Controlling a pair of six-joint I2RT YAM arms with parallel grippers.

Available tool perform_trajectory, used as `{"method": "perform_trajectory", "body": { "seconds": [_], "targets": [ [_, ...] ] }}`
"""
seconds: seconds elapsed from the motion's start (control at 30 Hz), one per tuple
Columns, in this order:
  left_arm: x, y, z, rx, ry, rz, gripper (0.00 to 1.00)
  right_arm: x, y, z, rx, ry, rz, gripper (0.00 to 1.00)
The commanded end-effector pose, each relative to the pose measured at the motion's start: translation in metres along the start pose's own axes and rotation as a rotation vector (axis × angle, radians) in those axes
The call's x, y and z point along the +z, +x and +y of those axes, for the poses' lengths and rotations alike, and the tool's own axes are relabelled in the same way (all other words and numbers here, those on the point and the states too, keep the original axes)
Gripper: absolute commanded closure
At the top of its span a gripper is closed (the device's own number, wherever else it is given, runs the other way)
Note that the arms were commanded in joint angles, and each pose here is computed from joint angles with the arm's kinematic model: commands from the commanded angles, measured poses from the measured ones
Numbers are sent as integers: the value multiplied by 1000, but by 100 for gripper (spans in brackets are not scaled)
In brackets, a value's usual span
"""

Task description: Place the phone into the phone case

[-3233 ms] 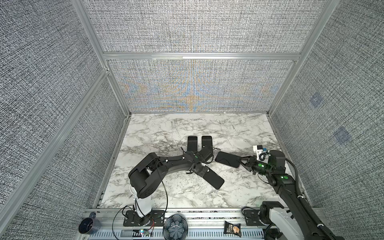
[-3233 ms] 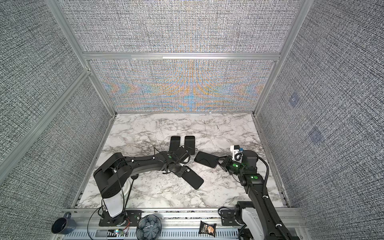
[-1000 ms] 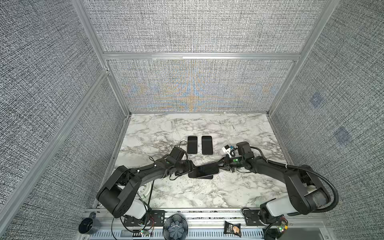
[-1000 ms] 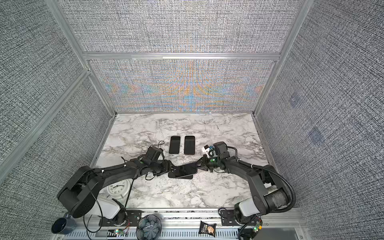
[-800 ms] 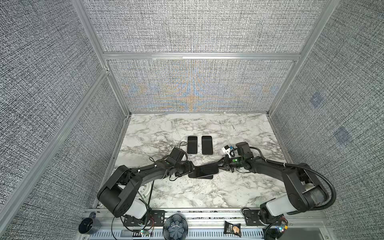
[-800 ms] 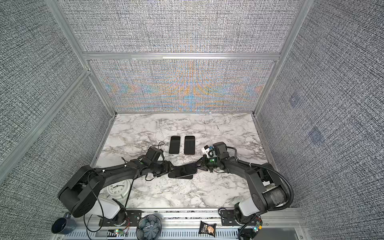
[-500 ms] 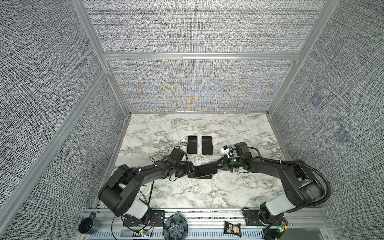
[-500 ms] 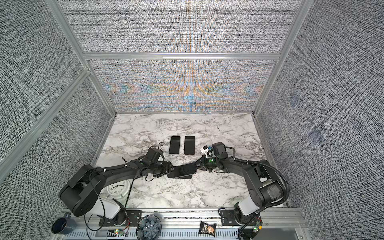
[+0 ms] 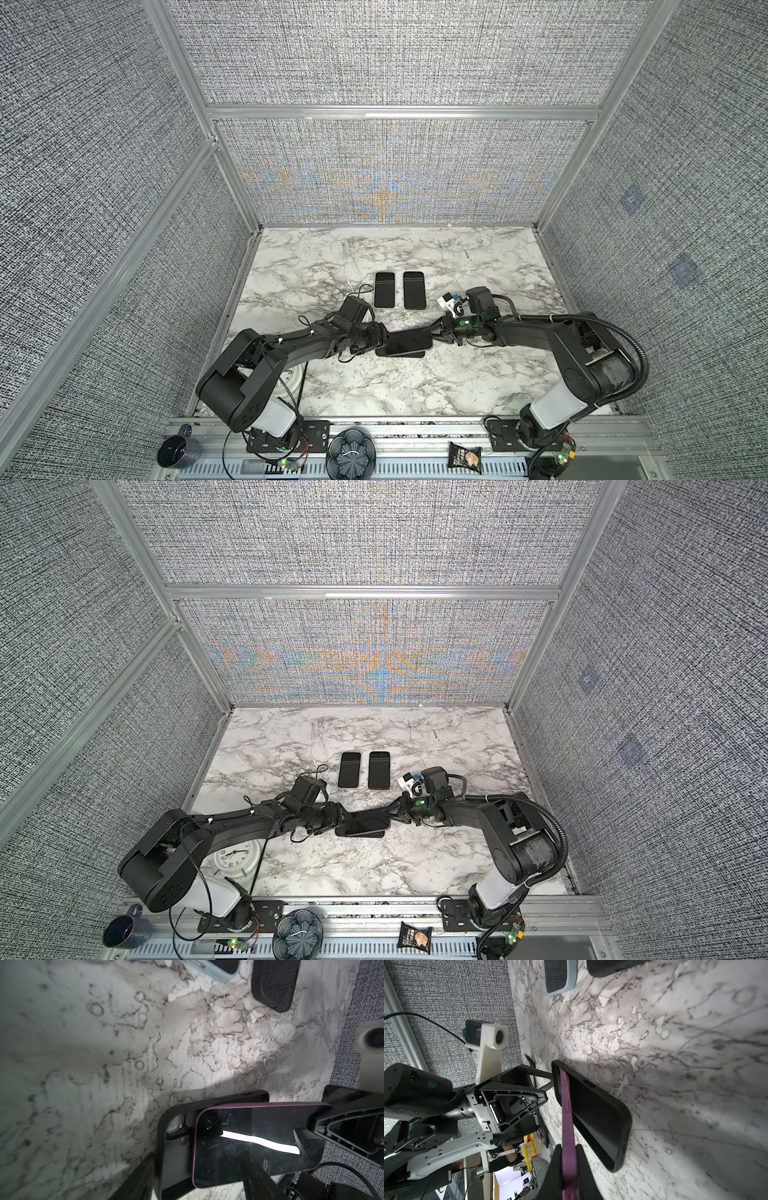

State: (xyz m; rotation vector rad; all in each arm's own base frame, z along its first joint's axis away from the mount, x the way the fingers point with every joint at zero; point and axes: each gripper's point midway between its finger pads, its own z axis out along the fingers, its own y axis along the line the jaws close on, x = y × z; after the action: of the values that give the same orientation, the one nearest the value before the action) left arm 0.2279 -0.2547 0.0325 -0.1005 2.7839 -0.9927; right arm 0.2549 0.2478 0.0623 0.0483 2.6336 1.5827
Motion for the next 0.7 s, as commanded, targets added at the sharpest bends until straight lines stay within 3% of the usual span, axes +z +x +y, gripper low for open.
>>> {"method": "perform_trajectory", "body": {
  "seconds": [0.0, 0.67],
  "targets": [
    [0, 5, 2, -11, 5, 16, 33, 2, 6, -18, 24, 70, 2, 100],
    [0, 8, 2, -20, 20, 17, 33, 27, 8, -32, 13, 105, 47, 100]
  ]
}}
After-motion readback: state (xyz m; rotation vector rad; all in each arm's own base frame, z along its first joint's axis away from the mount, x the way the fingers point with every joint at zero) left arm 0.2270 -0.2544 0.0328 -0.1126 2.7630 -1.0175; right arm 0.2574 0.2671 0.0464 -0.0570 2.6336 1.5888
